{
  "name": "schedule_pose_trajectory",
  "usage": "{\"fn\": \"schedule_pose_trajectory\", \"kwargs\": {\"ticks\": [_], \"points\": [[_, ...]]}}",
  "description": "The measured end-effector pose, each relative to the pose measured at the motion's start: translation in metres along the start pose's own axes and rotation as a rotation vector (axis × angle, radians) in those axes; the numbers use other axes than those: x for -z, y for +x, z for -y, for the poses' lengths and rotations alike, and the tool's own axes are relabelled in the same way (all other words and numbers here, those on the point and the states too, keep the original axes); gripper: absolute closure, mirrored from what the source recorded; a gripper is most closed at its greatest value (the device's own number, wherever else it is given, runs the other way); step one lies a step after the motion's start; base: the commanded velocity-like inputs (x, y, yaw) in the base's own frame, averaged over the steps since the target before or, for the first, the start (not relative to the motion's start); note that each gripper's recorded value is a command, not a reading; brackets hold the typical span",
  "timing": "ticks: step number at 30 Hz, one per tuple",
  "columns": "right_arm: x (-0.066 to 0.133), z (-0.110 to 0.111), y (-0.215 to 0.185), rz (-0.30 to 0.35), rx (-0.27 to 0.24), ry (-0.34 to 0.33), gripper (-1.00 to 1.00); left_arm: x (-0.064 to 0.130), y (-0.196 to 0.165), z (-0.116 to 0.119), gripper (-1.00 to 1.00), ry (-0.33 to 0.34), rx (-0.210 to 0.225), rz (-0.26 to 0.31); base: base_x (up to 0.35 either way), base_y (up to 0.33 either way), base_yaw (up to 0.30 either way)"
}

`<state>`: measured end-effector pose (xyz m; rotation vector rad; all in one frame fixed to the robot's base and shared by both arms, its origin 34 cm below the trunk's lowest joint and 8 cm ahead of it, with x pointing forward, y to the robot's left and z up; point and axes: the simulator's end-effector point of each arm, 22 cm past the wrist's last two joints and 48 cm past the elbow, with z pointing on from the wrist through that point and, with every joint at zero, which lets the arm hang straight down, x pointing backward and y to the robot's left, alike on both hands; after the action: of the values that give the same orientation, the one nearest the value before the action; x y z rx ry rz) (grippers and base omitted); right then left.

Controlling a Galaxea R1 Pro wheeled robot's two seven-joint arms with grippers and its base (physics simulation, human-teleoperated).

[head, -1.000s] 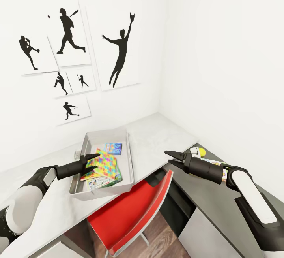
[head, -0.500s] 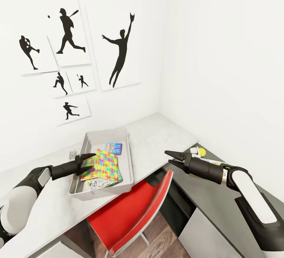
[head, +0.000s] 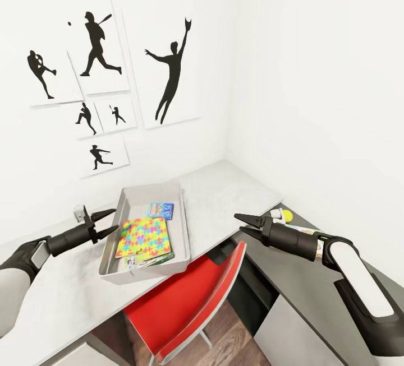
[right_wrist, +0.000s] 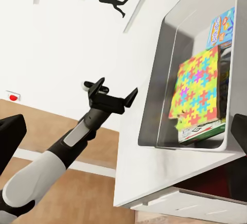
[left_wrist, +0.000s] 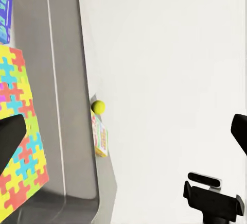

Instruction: Put all the toys in the child's room - the three board games (two on the bed and one on the table), the two jigsaw puzzles on the table, and the tennis ball on the table - inside the toy box on the table in the child's room.

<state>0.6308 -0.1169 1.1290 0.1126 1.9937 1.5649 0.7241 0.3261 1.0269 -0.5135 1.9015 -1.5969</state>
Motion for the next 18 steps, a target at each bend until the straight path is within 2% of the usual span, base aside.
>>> {"fn": "schedule_pose_trajectory", "kwargs": {"ticks": [14, 18], "points": [[0.0001, 0.0, -0.0002, 0.0, 0.0, 0.0, -1.0, 0.0008, 0.0006, 0.0002, -1.0, 0.006, 0.001, 0.002, 0.0, 0.0, 0.0], [0.0002, -0.0006, -0.0004, 0.001, 0.0, -0.002, -1.0, 0.0008, 0.0004, 0.0067, -1.0, 0.034, -0.002, 0.002, -0.028, 0.0, -0.082]]}}
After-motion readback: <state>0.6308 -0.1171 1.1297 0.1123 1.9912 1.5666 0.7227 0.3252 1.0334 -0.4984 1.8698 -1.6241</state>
